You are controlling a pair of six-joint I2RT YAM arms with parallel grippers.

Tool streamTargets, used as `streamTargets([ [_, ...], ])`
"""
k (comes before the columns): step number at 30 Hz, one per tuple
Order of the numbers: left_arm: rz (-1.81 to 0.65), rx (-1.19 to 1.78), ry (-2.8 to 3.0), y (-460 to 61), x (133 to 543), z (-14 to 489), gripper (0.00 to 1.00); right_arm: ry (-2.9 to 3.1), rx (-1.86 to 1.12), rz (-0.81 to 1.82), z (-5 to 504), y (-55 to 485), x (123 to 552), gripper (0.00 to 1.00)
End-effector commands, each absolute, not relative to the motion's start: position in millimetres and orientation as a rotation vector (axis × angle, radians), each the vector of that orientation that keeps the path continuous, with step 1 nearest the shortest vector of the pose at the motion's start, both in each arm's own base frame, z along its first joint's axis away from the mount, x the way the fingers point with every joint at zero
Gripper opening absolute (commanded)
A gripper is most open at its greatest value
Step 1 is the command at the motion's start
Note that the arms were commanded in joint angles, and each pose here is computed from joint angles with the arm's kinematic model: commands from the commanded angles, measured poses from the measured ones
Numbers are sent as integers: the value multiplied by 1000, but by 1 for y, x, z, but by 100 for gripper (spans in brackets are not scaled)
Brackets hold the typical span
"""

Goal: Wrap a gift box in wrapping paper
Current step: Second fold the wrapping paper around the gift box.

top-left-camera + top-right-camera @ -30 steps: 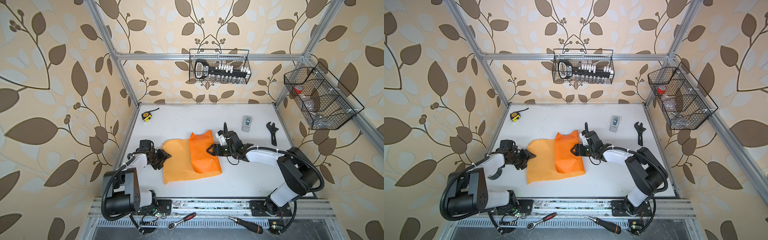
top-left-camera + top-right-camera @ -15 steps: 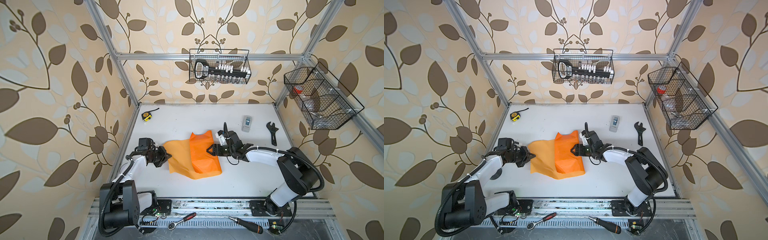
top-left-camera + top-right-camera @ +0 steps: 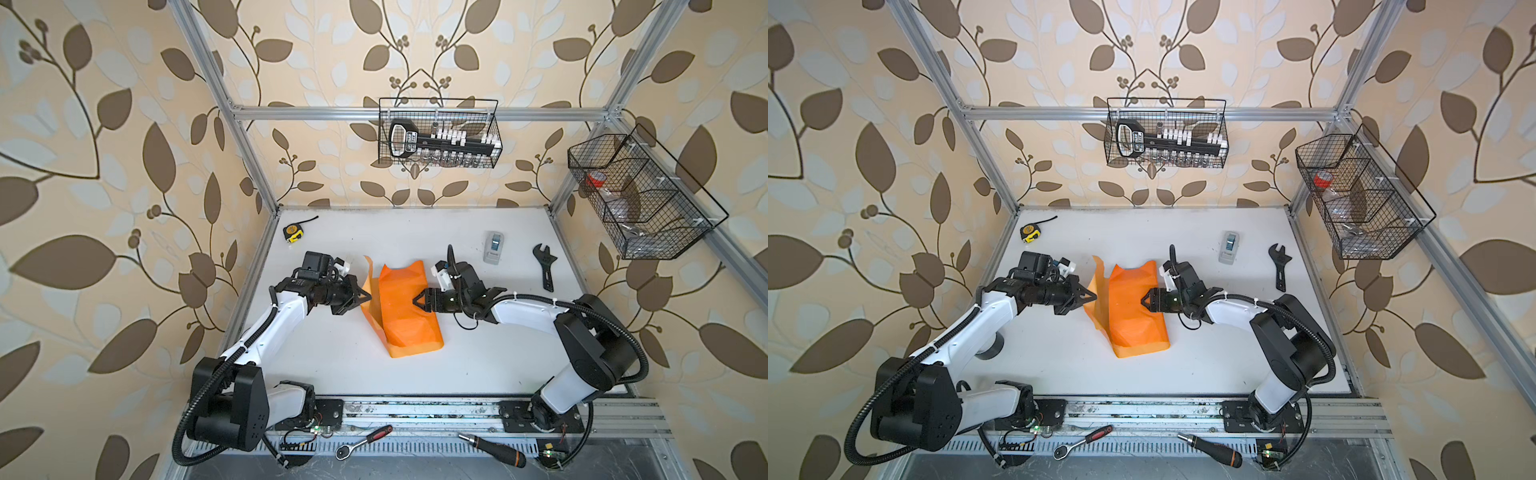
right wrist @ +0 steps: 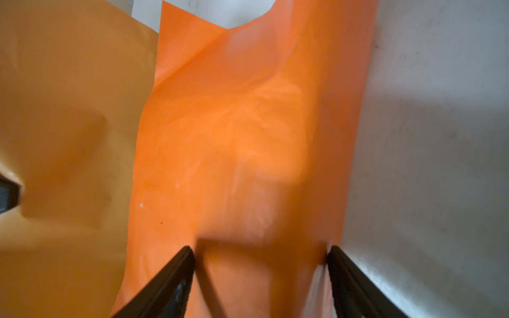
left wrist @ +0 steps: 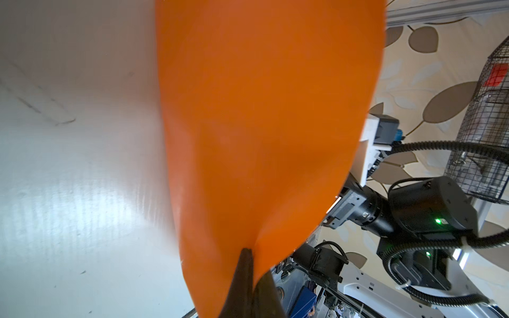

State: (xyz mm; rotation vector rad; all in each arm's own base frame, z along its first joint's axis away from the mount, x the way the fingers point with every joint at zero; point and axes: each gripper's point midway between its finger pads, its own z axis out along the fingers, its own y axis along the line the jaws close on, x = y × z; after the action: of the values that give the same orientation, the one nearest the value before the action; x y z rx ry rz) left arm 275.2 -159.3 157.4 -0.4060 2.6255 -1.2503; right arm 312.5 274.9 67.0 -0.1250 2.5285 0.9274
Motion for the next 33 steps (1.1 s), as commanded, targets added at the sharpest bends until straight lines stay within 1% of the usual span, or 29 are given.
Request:
streamTargets([
  [1,-1279,-312,2664,-174,272,168,0,2590,-141,888,53,271,301,77],
  [11,-1169,-175,2812,-206,275,163,0,2587,-145,879,55,270,300,77],
  [20,-1142,-52,2898,-251,288,153,0,2587,-156,881,55,275,298,76],
  [28,-1106,33,2980,-287,295,129,0,2590,-164,885,54,279,294,75],
  [33,-1112,29,2987,-295,298,121,0,2589,-160,891,54,278,294,75],
])
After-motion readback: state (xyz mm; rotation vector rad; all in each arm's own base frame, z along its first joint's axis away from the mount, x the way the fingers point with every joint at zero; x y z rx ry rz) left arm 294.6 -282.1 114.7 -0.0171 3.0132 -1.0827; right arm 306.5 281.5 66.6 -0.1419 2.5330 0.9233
